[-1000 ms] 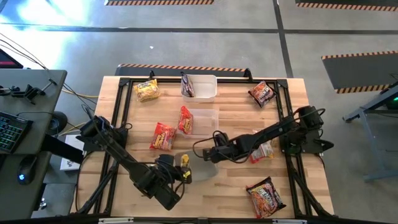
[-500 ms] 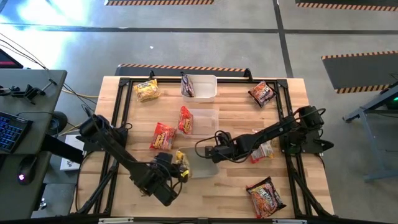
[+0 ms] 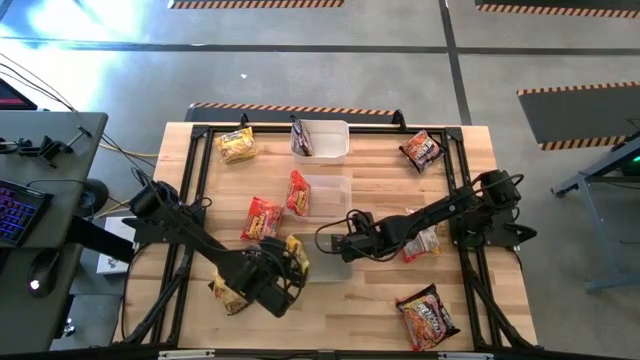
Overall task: Sort Maruchan noodles
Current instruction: Put the yellow noodle pack into the gray bin, then put the orange noodle pack into the transparent bin
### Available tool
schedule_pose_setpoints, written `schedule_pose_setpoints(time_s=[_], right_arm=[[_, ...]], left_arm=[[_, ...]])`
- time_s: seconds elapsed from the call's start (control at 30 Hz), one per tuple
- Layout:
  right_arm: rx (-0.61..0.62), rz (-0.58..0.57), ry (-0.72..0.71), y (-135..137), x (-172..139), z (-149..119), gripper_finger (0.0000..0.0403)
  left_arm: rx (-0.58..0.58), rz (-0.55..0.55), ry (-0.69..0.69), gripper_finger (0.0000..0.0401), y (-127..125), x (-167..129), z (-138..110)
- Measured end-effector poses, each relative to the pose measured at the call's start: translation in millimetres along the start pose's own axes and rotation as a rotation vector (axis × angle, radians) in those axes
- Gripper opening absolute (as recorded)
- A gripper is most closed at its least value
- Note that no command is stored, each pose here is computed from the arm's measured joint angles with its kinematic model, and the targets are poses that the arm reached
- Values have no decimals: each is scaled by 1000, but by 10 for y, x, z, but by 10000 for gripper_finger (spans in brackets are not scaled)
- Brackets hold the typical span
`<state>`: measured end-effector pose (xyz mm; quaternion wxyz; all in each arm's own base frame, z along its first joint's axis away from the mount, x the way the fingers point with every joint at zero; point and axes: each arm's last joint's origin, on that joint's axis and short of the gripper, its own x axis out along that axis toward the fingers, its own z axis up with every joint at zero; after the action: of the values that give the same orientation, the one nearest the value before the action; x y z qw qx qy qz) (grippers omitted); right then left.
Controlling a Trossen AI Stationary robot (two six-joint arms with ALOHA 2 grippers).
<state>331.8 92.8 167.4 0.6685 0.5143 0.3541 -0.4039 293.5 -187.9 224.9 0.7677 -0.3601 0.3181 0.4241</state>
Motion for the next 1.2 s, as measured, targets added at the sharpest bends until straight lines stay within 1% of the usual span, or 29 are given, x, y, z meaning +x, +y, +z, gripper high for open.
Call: schedule_pose_setpoints(time_s=[0.1,0.3,0.4,0.5,0.57,0.73,0.87,0.97,1.03,1.1,1.2], right_arm=[[-5,-10,-2,-10,0,2,0],[-23,-50,19,-47,-1,-1,0],[-42,-76,36,-73,0,-2,1],[-66,-75,58,-71,3,-8,16],[-80,-76,81,-72,6,-18,36],[-83,-72,107,-67,6,-28,107],[-106,-25,120,-21,7,-35,147],[-111,12,117,14,8,-38,159],[-122,10,110,11,8,-36,161],[-133,9,108,9,8,-36,162],[-130,11,99,11,8,-33,162]], left_arm=[[25,-14,12,17,-16,-4,-12],[60,-23,68,63,-32,-7,-34],[72,-23,71,82,-30,-12,-42],[96,-22,78,88,-28,-14,-46],[105,-22,85,87,-27,-15,-49],[123,-17,68,71,-11,-30,-61],[148,-21,48,46,8,-71,-54],[160,-39,37,22,6,-107,-39],[154,-64,38,7,-10,-135,-19],[139,-89,42,3,-28,-158,-6],[127,-154,34,8,-76,-214,30]])
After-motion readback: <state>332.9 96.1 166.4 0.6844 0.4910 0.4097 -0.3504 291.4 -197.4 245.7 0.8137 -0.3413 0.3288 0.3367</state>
